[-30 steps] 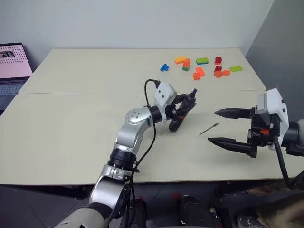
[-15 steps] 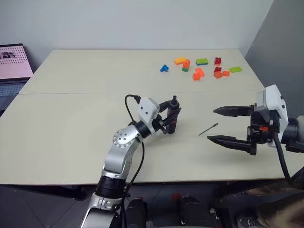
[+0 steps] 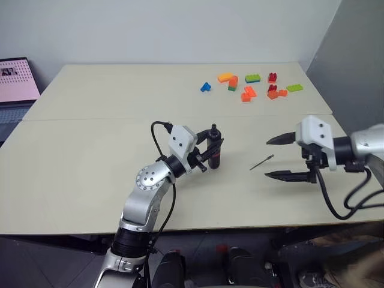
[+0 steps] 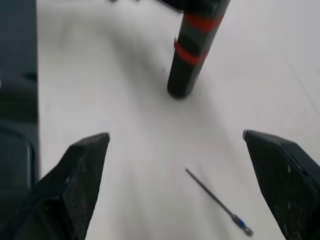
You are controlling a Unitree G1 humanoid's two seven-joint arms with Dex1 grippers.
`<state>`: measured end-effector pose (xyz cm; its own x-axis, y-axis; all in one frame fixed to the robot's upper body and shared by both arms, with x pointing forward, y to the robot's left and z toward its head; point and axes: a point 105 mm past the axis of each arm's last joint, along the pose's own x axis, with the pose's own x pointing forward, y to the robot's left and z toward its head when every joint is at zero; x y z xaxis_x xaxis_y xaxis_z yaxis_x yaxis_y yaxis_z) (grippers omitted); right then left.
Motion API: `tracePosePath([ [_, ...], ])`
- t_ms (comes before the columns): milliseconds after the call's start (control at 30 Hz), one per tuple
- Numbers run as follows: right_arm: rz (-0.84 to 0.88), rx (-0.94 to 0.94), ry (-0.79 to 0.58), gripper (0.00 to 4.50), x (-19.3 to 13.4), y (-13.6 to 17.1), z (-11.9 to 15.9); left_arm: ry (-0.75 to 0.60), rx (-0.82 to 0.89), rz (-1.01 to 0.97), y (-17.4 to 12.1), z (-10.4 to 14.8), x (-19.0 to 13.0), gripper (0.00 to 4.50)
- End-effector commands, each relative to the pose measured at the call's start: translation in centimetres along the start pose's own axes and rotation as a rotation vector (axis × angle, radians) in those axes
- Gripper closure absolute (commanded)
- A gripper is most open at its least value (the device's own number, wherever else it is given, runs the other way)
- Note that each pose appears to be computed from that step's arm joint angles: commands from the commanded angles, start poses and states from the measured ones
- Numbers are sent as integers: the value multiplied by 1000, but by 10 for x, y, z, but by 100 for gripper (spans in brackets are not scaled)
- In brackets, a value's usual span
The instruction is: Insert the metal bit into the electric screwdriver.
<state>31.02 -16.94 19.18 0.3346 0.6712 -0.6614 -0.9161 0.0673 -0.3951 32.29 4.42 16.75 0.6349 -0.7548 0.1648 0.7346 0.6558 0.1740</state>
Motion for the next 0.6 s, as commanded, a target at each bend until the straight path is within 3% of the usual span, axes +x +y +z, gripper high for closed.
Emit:
tracePosePath([
  [33,131,-97,149,0,13,-14,-25,35,-1,-4,-6,-11,0,288],
  [300,238,-117,368,0,44,-44,-60,28,14,21,-12,-11,-2,288],
  [500,268,-141,413,0,56,-47,-66,27,21,51,-9,-12,-5,288],
  [533,269,-147,419,36,58,-47,-67,27,22,52,-9,-12,-5,288],
  [600,267,-173,445,68,61,-48,-70,27,24,55,-9,-12,-5,288],
])
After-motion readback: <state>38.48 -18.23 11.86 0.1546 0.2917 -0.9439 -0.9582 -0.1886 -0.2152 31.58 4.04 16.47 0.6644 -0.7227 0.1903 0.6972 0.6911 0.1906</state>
